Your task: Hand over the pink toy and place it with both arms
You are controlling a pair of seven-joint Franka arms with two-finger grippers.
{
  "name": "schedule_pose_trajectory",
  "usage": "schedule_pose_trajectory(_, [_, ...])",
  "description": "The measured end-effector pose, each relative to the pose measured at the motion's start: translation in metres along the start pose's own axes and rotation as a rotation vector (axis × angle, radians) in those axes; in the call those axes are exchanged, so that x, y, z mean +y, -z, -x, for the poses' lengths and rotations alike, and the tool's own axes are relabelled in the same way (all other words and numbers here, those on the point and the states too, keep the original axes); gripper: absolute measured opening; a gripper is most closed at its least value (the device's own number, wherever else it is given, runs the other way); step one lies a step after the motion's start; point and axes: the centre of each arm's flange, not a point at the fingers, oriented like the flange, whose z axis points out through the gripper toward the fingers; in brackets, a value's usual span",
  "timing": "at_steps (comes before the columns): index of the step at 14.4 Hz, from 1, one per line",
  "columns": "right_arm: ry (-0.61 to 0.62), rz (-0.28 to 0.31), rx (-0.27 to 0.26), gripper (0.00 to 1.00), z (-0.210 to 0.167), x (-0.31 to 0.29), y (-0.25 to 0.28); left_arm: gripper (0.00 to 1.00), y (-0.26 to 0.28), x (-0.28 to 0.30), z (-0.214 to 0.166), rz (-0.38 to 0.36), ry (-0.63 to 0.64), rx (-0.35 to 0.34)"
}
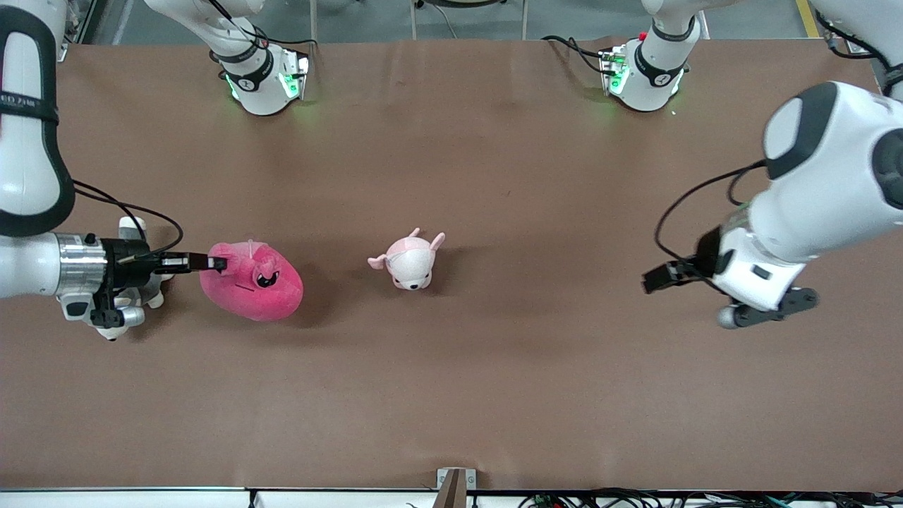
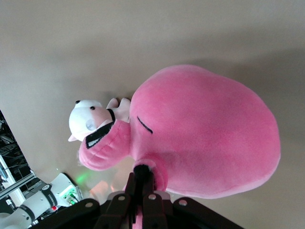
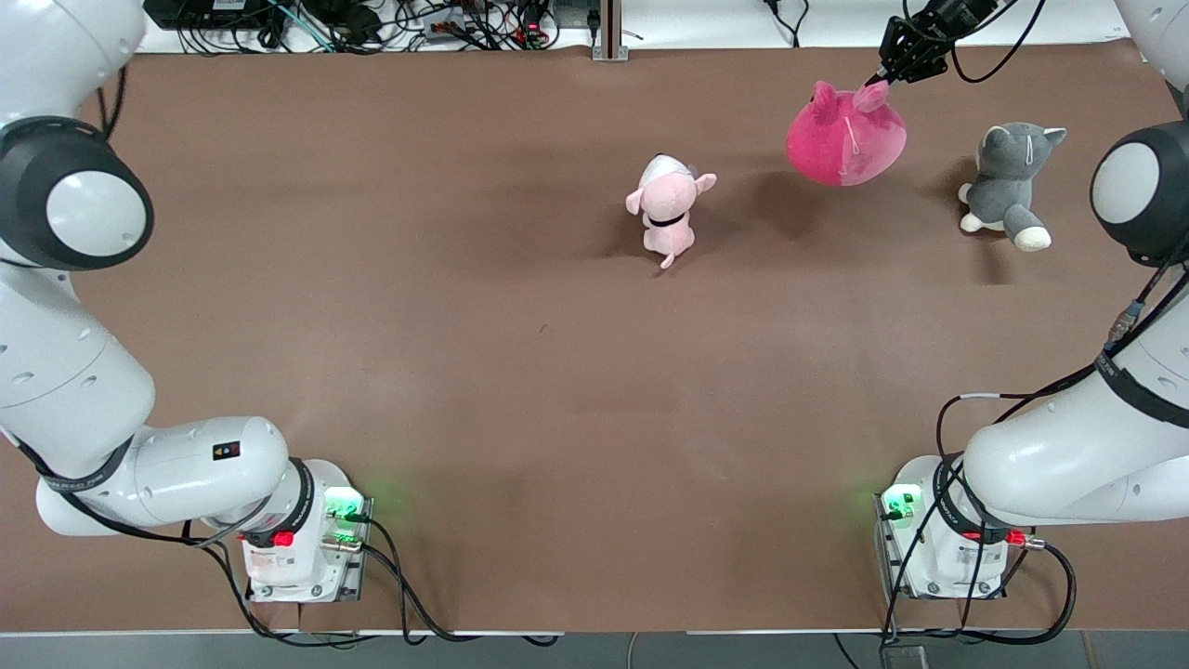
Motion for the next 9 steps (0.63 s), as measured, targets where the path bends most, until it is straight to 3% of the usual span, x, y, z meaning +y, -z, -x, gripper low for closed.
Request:
schedule_pose_trajectory(4, [0.105,0.005,-0.012,0.07,-0.015,0.041,-0.010,1.00,0.019,-0.025,-0.002,-0.123,-0.021,0.050])
schedule_pose_trajectory(7, [0.165,-0.004,-0.011,0.07,-0.024,0.065,-0.012,1.00,0.047,-0.042,0.002,-0.160,-0.103,0.088])
schedule_pose_trajectory(9, [0.190,-0.004,-0.004,0.07,-0.031,0.073,-0.011,1.00,0.063,-0.054,0.007,-0.183,-0.170,0.077])
